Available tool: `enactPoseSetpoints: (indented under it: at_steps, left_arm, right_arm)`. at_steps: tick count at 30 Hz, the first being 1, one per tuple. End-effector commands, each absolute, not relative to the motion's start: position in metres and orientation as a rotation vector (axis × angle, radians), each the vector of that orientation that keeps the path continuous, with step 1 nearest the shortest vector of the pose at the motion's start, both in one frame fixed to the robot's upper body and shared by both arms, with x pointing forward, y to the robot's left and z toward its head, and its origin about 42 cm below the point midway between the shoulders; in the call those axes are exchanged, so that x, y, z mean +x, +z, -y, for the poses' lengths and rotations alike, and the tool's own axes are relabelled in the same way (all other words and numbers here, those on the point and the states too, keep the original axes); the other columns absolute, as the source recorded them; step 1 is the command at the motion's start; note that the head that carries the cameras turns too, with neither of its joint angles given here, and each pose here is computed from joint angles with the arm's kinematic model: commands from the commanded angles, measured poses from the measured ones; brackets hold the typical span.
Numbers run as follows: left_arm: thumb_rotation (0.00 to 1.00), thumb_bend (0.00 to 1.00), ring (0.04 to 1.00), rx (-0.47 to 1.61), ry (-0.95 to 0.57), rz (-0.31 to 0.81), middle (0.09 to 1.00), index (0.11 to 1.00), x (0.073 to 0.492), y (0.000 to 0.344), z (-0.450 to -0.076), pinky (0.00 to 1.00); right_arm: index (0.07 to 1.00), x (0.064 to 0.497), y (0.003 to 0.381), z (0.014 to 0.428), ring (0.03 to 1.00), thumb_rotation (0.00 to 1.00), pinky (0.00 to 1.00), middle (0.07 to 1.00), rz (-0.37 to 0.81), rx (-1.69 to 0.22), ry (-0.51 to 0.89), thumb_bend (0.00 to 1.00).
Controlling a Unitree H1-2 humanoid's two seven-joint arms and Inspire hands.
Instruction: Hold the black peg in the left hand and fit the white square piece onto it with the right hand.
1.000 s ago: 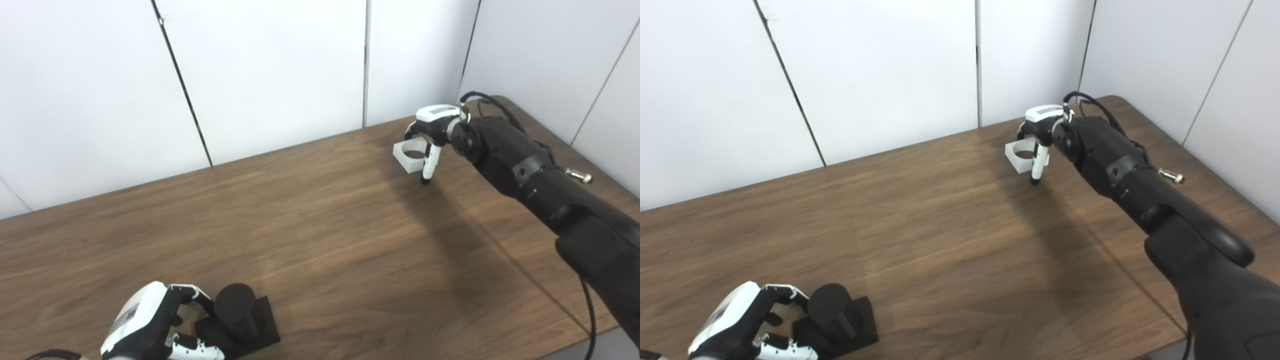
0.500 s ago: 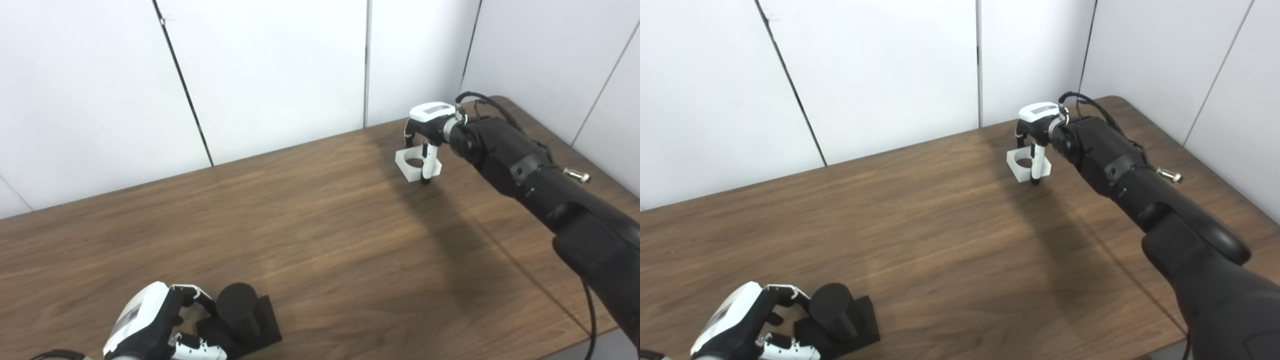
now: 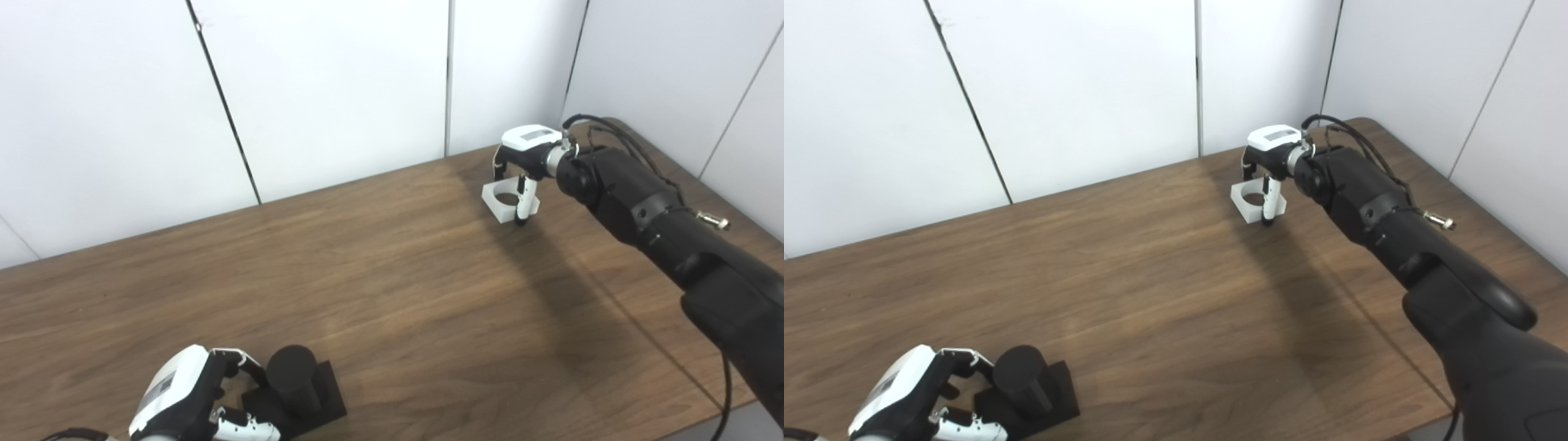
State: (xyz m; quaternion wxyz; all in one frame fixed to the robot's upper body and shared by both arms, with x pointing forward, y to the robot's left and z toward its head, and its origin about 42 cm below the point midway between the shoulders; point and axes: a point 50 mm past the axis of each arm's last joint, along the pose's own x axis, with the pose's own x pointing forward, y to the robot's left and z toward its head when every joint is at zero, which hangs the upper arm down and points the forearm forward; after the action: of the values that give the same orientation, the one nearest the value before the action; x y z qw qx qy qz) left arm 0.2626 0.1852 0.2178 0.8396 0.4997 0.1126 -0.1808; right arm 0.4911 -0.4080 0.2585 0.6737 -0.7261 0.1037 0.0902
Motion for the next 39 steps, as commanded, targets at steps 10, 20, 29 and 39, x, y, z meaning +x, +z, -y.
enactPoseSetpoints:
  at_steps: [10,20,29,39]
  left_arm:
    - [0.05,0.52,0.836,1.056,-0.441,-0.333,0.790,0.485,0.255,0.199,-0.183,0.73]
    - [0.05,0.52,0.823,1.069,-0.443,-0.344,0.785,0.485,0.258,0.199,-0.171,0.70]
    - [0.05,0.52,0.798,1.063,-0.434,-0.338,0.783,0.484,0.258,0.200,-0.154,0.68]
    - [0.05,0.52,0.779,1.069,-0.425,-0.321,0.773,0.484,0.260,0.203,-0.142,0.69]
  right_arm:
    - [0.484,0.486,0.271,0.399,0.852,0.14,0.97,0.760,-0.143,-1.634,0.185,0.53]
    - [0.483,0.445,0.333,0.307,0.862,0.14,1.00,0.760,0.106,-1.689,0.422,0.53]
    - [0.482,0.402,0.361,0.248,0.870,0.14,1.00,0.762,0.296,-1.682,0.573,0.53]
    - [0.481,0.357,0.378,0.195,0.861,0.14,1.00,0.746,0.471,-1.635,0.737,0.53]
